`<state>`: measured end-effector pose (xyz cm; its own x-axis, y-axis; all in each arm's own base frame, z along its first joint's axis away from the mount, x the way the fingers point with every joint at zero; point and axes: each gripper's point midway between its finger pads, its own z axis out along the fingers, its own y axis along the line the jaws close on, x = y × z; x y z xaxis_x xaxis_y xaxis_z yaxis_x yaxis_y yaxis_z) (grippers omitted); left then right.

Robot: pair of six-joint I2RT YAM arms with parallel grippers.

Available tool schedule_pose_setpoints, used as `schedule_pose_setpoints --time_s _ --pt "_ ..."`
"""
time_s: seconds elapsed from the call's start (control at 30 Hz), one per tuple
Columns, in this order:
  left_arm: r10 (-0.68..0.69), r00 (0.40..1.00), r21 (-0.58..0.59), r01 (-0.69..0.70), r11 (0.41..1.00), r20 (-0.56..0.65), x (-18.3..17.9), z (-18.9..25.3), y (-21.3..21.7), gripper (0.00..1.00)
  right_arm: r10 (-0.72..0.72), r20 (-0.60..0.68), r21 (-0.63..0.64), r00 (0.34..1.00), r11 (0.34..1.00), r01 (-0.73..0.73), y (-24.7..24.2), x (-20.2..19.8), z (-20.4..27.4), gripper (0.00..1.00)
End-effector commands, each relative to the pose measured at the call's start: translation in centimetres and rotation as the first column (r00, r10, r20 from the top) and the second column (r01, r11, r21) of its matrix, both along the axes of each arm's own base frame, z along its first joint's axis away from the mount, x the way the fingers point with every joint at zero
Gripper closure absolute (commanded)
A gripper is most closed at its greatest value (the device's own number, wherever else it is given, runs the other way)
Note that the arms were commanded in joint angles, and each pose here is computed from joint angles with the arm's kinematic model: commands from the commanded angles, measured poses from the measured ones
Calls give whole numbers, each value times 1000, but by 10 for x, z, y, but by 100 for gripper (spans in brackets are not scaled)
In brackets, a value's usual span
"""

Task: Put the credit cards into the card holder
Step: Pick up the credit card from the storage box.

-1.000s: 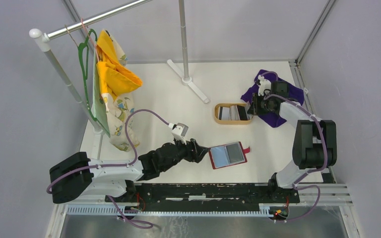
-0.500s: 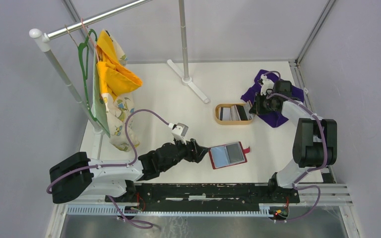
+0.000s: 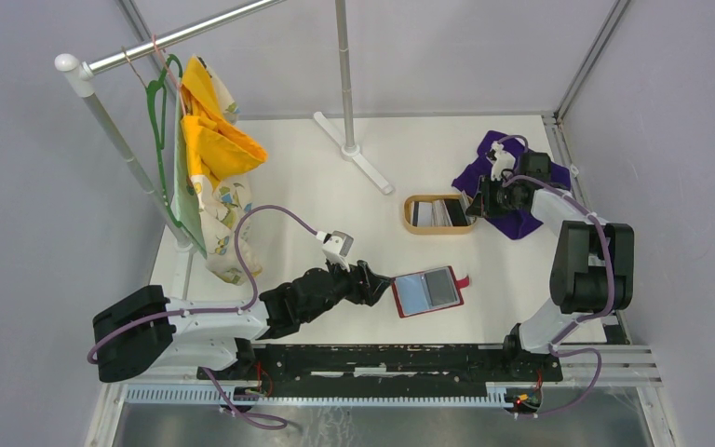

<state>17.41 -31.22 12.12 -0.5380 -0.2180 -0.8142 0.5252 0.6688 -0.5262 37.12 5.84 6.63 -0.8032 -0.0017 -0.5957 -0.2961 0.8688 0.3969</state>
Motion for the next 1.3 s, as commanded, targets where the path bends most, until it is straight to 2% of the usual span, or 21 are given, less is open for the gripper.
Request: schedule_pose_setpoints --time_s 0.0,0.27,0.43,0.7,0.9,1.03,1.27 --pt "12 1000 -84 -11 996 9 2 19 -4 24 30 94 27 995 999 -33 3 13 30 73" --pt "11 1000 -85 -11 996 7 2 18 -5 24 36 93 37 995 999 -39 5 12 30 75" --pt "10 1000 -86 -9 996 7 2 18 -5 24 27 86 18 996 999 -28 1 12 27 80" --pt "10 1000 -88 -9 996 8 1 18 -4 24 37 117 14 992 999 -39 2 13 37 94" --pt "4 1000 -89 -4 996 7 1 18 -6 24 47 138 24 989 998 -51 5 12 43 95" --pt "3 1000 -91 -3 996 5 1 19 -7 24 59 135 23 989 998 -63 6 12 40 91" --pt "-2 1000 -92 3 996 6 1 19 -8 24 34 104 -60 994 998 -28 -6 21 25 89"
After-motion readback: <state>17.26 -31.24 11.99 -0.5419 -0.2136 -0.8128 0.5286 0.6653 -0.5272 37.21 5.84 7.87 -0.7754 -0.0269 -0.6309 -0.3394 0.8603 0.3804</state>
